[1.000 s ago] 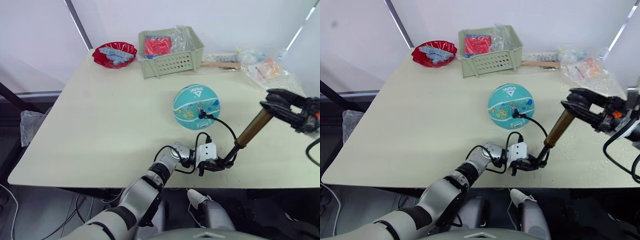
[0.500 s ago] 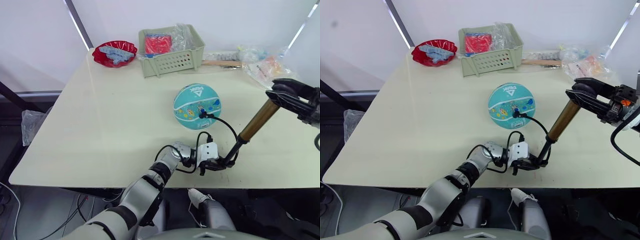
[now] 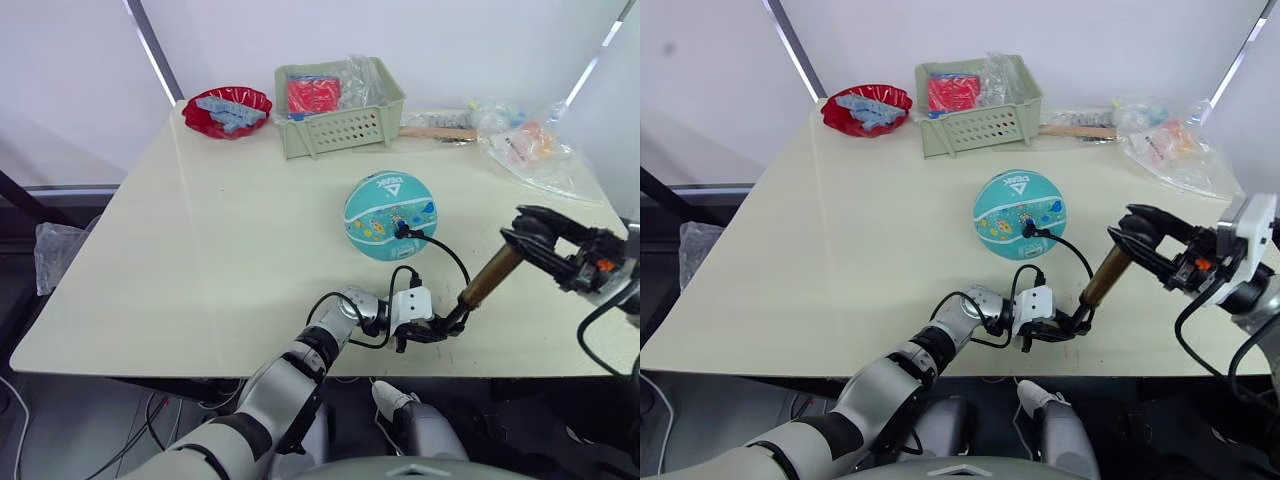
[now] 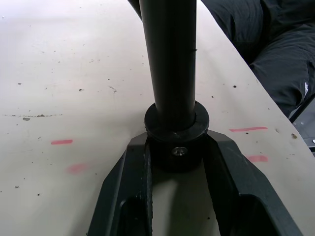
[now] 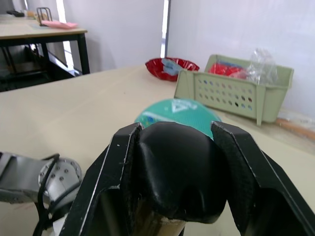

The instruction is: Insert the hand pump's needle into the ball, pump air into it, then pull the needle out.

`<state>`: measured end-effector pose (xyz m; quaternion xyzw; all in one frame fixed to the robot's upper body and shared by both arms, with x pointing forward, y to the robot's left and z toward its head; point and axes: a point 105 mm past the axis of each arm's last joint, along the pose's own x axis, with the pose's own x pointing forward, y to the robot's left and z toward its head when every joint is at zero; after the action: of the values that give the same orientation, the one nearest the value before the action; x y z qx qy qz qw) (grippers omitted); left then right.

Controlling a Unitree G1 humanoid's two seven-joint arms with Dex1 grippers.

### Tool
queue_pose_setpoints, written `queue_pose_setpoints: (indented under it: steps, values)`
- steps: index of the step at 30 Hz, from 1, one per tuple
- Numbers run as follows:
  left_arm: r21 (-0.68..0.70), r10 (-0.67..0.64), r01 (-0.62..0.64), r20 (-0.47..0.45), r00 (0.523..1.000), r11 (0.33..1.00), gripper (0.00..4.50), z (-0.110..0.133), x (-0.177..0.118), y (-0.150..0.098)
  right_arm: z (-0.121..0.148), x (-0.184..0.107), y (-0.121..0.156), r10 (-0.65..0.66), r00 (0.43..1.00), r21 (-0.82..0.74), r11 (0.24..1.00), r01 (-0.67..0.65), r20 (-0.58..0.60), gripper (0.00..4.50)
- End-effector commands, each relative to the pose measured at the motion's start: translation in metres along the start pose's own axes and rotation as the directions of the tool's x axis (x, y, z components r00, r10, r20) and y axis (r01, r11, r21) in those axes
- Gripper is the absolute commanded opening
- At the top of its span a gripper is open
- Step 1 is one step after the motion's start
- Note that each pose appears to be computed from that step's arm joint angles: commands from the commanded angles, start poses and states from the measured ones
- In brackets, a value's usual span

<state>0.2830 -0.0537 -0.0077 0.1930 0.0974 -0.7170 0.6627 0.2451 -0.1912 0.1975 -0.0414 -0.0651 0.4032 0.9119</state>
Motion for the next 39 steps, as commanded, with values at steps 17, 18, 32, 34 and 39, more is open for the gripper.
queue_pose_setpoints:
  steps: [17, 18, 32, 34, 39]
  values:
    - [-0.085, -0.102, 0.094, -0.095, 0.99, 0.992, 1.05, -0.027, -0.002, -0.02, -0.069, -0.001, 0.018, 0.017, 0.991, 0.085, 0.996, -0.006, -0.13, 1.72]
    - [-0.086, -0.103, 0.095, -0.096, 0.99, 0.992, 1.05, -0.027, -0.001, -0.021, -0.066, -0.001, 0.018, 0.019, 0.992, 0.084, 0.996, -0.009, -0.124, 1.72]
    - [-0.099, -0.098, 0.087, -0.12, 0.988, 0.991, 1.05, -0.039, 0.0, -0.029, 0.026, -0.006, -0.003, 0.03, 0.999, -0.018, 0.999, -0.029, 0.034, 1.72]
    - [-0.099, -0.099, 0.087, -0.121, 0.988, 0.991, 1.05, -0.039, 0.0, -0.029, 0.038, -0.008, -0.007, 0.024, 0.999, -0.03, 0.999, -0.023, 0.044, 1.72]
    - [-0.099, -0.099, 0.087, -0.125, 0.987, 0.991, 1.05, -0.04, 0.0, -0.029, 0.067, -0.013, -0.016, 0.01, 0.996, -0.08, 0.997, -0.003, 0.086, 1.72]
